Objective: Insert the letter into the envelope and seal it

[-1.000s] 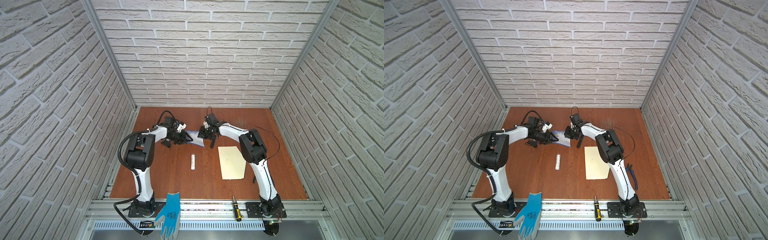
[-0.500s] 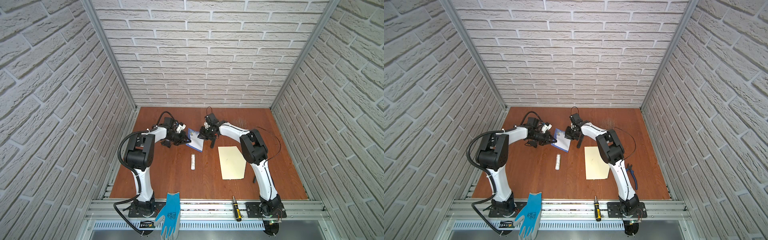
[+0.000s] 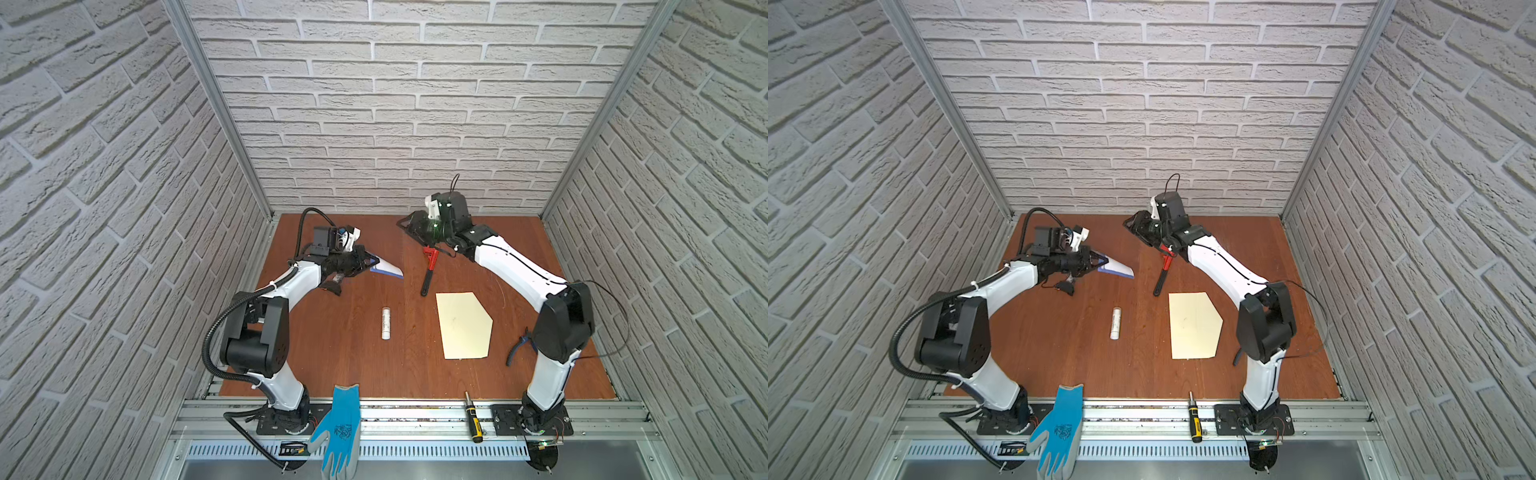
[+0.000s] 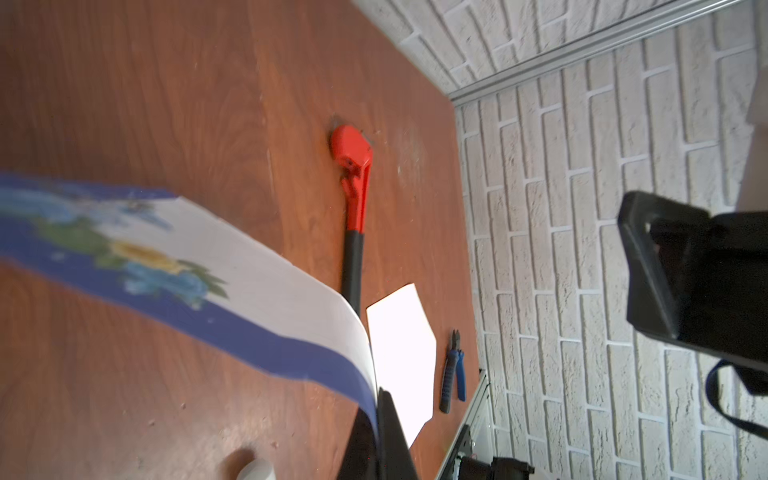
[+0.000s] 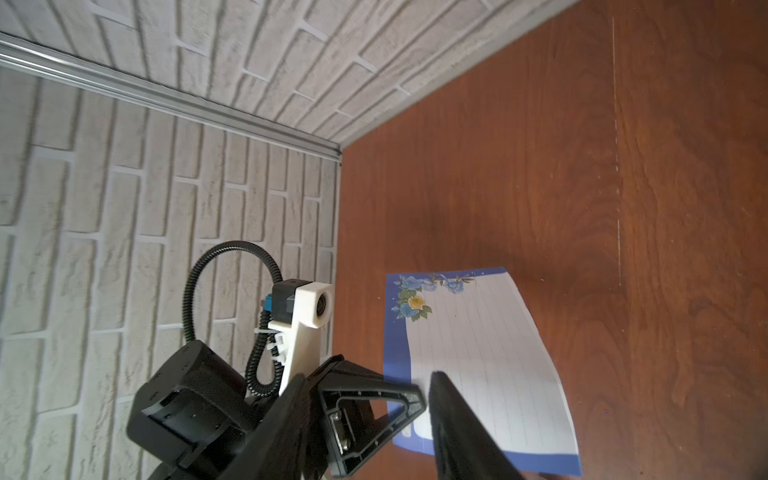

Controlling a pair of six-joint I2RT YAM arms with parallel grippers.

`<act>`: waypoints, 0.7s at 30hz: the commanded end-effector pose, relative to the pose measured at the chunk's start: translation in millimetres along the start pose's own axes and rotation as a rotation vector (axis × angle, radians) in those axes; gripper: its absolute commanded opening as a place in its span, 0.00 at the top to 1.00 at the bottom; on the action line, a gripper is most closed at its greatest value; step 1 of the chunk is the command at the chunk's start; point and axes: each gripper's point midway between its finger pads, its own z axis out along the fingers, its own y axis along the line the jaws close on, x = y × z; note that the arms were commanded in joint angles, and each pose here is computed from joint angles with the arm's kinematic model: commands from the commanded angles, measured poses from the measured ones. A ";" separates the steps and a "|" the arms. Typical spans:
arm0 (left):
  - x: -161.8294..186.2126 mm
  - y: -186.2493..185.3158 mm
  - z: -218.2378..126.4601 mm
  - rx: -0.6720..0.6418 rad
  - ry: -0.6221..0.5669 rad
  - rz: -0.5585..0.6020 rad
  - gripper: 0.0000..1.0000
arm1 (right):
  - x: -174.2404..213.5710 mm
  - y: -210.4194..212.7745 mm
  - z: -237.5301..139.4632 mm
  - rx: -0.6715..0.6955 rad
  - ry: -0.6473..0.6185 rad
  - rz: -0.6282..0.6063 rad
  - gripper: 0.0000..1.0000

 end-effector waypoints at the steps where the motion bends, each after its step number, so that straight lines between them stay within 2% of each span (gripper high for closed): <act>1: -31.8 -22.9 -15.1 0.047 -0.159 -0.028 1.00 | -20.9 14.7 -19.2 -0.080 -0.141 0.016 0.51; 4: -48.8 -38.9 -26.3 0.072 -0.245 -0.059 1.00 | -27.3 23.4 -40.6 -0.122 -0.218 -0.001 0.51; 10: -83.9 -75.3 -48.8 0.139 -0.414 -0.108 1.00 | -30.6 35.7 -70.2 -0.180 -0.292 -0.010 0.51; 21: -108.0 -124.7 -64.2 0.235 -0.557 -0.130 1.00 | -26.2 39.0 -91.6 -0.242 -0.324 0.046 0.48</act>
